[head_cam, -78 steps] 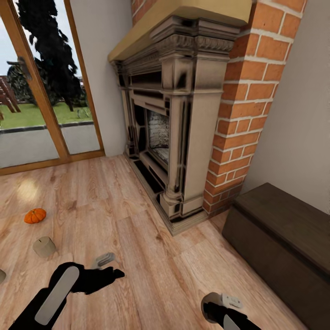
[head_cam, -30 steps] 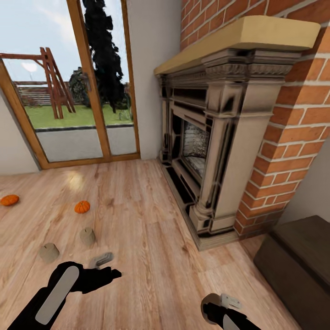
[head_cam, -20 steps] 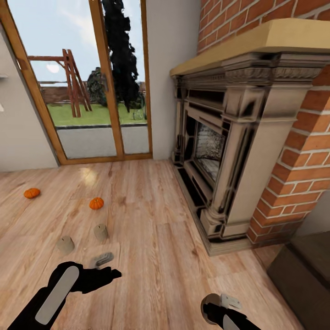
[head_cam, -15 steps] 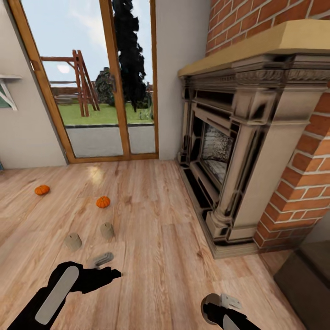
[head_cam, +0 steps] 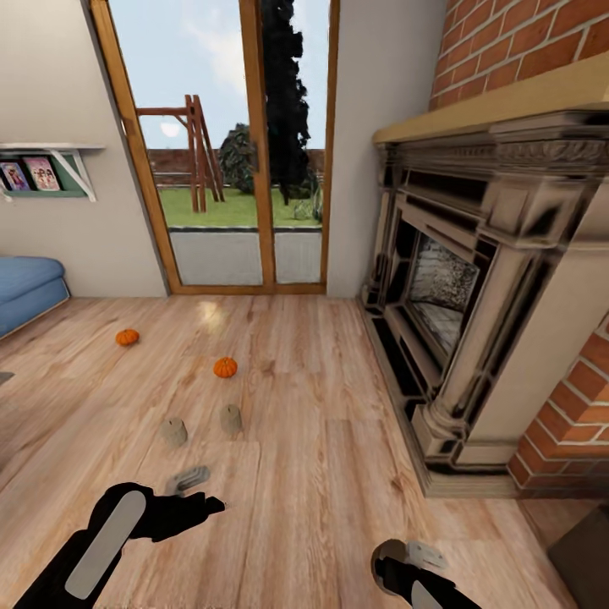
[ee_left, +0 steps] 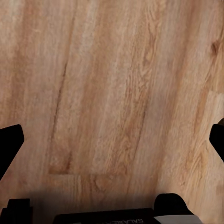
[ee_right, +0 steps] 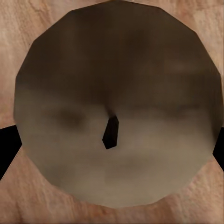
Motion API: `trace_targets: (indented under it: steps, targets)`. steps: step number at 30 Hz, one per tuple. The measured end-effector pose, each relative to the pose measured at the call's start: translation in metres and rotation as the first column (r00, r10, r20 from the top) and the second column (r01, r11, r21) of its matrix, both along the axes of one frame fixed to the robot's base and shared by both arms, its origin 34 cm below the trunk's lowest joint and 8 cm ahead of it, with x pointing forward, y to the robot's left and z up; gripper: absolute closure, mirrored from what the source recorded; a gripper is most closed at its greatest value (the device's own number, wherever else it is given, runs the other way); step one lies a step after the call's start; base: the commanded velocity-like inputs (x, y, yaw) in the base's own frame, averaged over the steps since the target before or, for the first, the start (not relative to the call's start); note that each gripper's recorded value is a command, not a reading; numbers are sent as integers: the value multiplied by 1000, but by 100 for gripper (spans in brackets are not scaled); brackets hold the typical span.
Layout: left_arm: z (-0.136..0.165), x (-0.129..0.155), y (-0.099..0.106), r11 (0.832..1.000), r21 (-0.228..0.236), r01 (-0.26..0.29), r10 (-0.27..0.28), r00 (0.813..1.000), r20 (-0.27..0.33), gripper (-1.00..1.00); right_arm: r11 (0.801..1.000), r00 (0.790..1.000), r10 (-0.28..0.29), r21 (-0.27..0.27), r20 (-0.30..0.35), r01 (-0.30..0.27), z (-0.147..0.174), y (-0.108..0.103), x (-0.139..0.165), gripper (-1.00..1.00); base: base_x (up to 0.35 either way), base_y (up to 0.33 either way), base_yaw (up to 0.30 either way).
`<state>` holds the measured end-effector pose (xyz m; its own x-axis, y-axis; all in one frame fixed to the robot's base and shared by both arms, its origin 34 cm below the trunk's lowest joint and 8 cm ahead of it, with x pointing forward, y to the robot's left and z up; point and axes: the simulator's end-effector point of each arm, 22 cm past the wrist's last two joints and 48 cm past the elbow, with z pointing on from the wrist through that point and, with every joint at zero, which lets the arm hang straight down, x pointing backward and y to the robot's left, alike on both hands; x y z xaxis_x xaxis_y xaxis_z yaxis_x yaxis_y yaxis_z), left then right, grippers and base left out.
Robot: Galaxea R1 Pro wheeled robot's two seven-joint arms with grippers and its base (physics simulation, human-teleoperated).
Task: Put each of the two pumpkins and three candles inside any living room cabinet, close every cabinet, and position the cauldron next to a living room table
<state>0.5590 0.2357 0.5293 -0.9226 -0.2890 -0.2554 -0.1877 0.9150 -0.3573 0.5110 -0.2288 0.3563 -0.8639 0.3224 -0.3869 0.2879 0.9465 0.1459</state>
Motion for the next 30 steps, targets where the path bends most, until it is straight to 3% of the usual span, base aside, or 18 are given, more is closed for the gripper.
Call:
trace_targets:
  steps: [30]
  targets:
    - [55,7,-1,1000,0,2,-2,1000,-14,-100,1000,1000,-1,-1,-9,1,56,0,6,100,0,0,280]
